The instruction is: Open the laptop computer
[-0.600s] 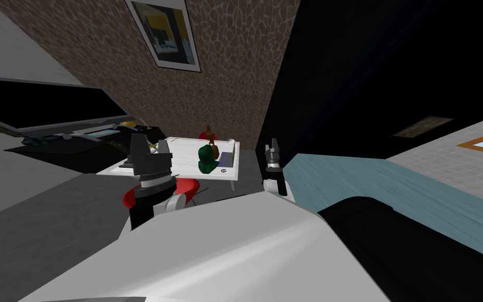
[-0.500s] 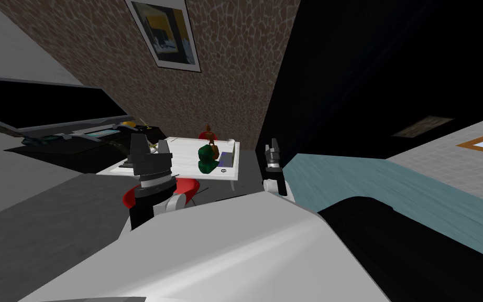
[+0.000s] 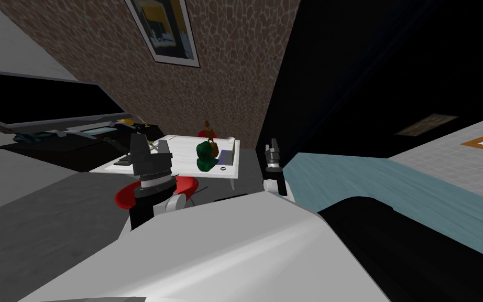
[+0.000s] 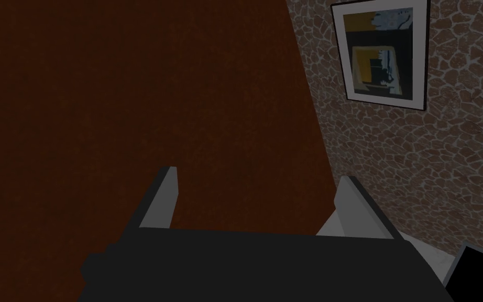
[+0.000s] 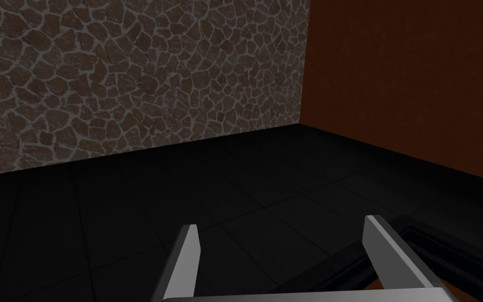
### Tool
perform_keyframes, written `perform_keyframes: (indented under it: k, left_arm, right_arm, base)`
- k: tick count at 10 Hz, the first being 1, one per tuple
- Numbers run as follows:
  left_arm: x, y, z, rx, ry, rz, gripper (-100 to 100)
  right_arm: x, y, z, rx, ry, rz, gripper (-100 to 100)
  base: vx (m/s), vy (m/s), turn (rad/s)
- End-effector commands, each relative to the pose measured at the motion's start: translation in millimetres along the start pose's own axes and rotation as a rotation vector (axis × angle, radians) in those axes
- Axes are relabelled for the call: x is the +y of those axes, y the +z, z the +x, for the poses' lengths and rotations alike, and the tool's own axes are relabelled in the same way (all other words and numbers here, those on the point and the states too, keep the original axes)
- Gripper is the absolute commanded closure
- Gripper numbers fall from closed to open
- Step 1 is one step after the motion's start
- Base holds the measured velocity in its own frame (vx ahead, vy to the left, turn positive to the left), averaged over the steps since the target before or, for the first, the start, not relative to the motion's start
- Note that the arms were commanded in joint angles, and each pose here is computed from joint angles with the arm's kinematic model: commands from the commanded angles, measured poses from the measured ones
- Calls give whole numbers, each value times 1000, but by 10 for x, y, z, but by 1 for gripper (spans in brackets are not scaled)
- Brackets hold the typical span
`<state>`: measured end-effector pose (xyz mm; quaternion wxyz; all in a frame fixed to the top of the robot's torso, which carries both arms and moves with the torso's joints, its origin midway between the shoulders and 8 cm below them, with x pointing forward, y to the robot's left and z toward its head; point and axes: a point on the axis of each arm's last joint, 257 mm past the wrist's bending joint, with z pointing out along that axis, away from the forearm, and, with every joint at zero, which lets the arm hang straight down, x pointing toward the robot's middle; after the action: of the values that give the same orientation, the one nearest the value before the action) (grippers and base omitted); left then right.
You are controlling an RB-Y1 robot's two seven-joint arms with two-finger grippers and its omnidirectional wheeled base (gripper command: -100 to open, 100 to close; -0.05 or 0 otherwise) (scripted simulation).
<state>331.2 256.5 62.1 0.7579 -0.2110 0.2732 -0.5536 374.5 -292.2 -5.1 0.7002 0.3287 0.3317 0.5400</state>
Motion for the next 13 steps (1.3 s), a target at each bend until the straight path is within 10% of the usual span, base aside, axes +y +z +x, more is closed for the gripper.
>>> perform_keyframes:
  k: [1, 3, 4, 13]
  left_arm:
    - [0, 0, 0, 0, 0, 0, 0]
    - [0, 0, 0, 0, 0, 0, 0]
    - [0, 0, 0, 0, 0, 0, 0]
    - [3, -1, 0, 0, 0, -1, 0]
  right_arm:
    - [0, 0, 0, 0, 0, 0, 0]
    - [0, 0, 0, 0, 0, 0, 0]
    - [-75, 11, 72, 49, -62, 16, -100]
    - [-645, 46, 318, 208, -461, 130, -100]
  base:
    - [0, 0, 0]
    - [0, 0, 0]
    - [5, 2, 67]
    - [2, 3, 84]
